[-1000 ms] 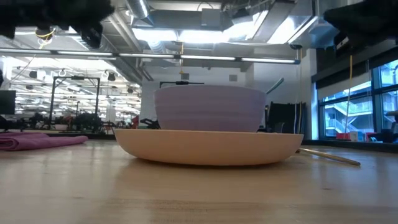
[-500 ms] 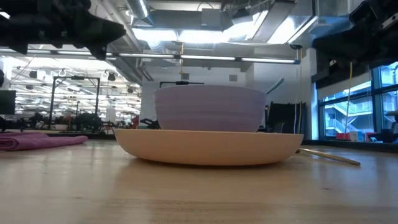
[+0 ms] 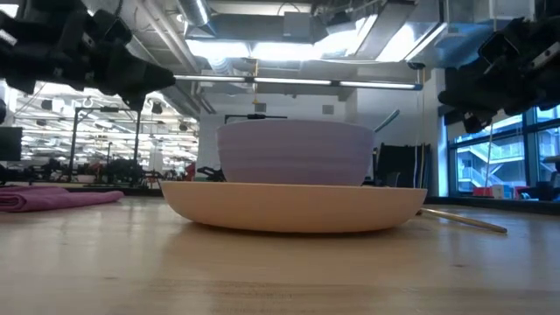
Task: Set table place
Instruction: Return to Home Position
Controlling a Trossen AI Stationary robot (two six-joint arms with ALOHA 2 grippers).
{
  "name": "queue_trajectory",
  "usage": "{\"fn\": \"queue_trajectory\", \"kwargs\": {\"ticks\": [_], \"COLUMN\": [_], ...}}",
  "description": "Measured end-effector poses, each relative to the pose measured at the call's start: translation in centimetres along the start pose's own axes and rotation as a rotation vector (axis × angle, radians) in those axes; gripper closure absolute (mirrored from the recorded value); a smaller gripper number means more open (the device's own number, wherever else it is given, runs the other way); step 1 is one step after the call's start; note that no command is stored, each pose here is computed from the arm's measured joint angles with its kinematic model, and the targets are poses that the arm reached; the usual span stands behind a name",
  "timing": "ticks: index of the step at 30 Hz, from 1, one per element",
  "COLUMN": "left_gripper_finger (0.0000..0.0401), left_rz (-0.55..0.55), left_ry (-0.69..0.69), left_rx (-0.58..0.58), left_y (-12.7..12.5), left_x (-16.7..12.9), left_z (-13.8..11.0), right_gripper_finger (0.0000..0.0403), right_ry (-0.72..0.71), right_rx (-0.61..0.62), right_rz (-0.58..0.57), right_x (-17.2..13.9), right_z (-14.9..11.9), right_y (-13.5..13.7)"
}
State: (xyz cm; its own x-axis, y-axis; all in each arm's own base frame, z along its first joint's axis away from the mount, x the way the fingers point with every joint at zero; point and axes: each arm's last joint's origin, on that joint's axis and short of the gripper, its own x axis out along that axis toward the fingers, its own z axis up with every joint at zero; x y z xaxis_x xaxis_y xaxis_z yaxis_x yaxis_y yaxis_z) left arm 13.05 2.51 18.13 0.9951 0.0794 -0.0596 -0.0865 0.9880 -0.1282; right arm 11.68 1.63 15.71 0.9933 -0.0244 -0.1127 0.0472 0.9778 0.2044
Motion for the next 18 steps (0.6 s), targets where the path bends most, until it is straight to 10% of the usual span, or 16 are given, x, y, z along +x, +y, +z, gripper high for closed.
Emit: {"fn": "queue_trajectory", "kwargs": {"ticks": [11, 18], "left_gripper_finger": [0.0346, 0.0346], "left_rz": [-0.026, 0.006], "left_ry": [-0.107, 0.063], "left_rx": [0.033, 0.017], "left_y": [0.0, 0.2], "left_x": [-0.4, -0.3], "left_z": [-0.8, -2.4], "right_gripper_finger": [0.0393, 0.0393], "right_ry": [-0.029, 0.029], "right_rx": [0.000, -0.035], "right_rz": [0.007, -0.007], "right_x": [0.0, 0.0], "right_z": [0.3, -0.3], "right_y": [0.1, -0.1]}}
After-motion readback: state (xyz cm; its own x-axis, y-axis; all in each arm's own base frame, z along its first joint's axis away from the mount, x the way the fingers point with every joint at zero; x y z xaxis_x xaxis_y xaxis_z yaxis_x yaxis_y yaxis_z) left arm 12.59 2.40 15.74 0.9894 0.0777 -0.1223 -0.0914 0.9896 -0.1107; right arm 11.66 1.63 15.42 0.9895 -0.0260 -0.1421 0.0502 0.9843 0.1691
